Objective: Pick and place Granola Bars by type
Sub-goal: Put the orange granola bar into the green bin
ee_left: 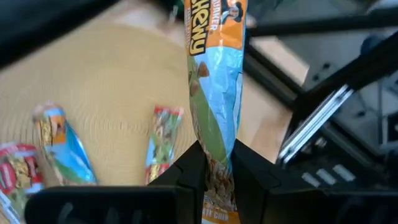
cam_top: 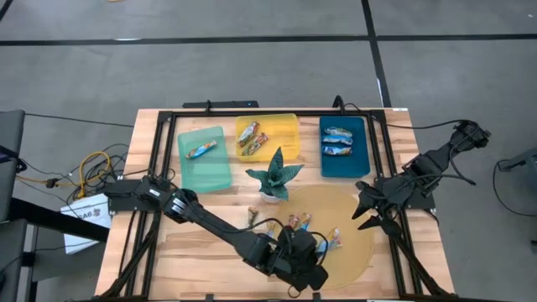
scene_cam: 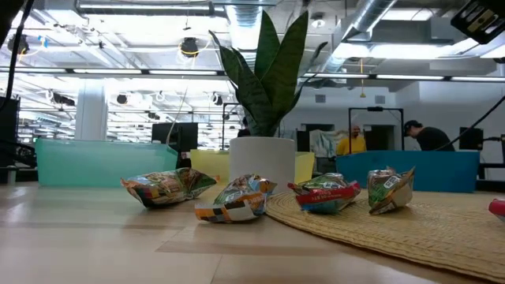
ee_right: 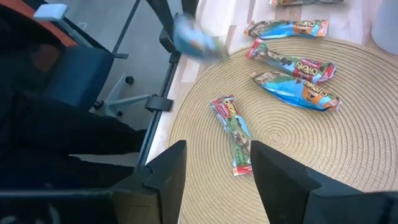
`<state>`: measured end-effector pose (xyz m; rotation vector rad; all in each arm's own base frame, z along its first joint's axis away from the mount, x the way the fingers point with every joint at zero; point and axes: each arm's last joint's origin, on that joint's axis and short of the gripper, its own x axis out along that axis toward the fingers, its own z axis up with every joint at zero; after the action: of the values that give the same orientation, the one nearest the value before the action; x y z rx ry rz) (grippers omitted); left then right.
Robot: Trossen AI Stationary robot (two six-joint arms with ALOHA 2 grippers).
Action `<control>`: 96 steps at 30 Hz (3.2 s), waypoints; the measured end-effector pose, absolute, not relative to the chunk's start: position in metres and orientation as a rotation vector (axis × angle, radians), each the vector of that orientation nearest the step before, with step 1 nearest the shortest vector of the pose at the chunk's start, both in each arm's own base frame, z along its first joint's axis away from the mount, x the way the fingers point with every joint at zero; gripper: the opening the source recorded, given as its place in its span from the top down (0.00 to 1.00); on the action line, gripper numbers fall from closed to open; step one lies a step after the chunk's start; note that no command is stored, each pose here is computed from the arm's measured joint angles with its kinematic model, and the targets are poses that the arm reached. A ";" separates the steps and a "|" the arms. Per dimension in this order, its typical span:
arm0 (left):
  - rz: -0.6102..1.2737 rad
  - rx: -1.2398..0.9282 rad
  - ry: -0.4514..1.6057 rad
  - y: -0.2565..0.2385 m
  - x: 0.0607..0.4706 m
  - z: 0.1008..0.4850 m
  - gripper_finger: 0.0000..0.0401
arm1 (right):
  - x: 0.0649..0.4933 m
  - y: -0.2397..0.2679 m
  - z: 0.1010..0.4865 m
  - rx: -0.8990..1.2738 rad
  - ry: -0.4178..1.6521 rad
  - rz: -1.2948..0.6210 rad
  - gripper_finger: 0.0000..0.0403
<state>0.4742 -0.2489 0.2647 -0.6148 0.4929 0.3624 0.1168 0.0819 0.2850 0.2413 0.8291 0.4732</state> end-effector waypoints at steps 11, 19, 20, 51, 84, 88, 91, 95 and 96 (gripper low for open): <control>0.489 -0.529 0.281 -0.245 0.432 0.340 0.88 | 0.117 0.082 0.285 0.228 0.819 0.481 0.58; 0.663 -0.457 0.135 -0.237 0.390 0.381 0.88 | 0.117 0.082 0.286 0.228 0.816 0.482 0.58; 0.686 -0.453 0.118 -0.236 0.384 0.385 0.88 | 0.117 0.082 0.286 0.228 0.816 0.482 0.58; 0.907 -0.428 0.082 -0.184 0.305 0.402 0.91 | 0.126 0.070 0.286 0.236 0.781 0.401 0.58; 0.854 -0.745 0.410 -0.049 0.108 0.301 0.90 | 0.131 0.059 0.286 0.394 0.768 0.170 0.58; 0.841 -0.737 0.484 -0.039 0.097 0.290 0.90 | 0.134 0.052 0.286 0.454 0.761 0.107 0.58; 0.840 -0.740 0.539 -0.032 0.089 0.281 0.90 | 0.136 0.047 0.286 0.487 0.754 0.067 0.58; 0.844 -0.740 0.614 -0.026 0.082 0.268 0.89 | 0.138 0.042 0.286 0.508 0.737 0.028 0.58; 0.843 -0.740 0.630 -0.024 0.081 0.266 0.89 | 0.139 0.040 0.287 0.514 0.729 0.020 0.58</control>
<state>0.0807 -0.0242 0.2656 -0.7403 0.6300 0.8426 0.1390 0.0402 0.2868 0.5135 0.7289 0.0197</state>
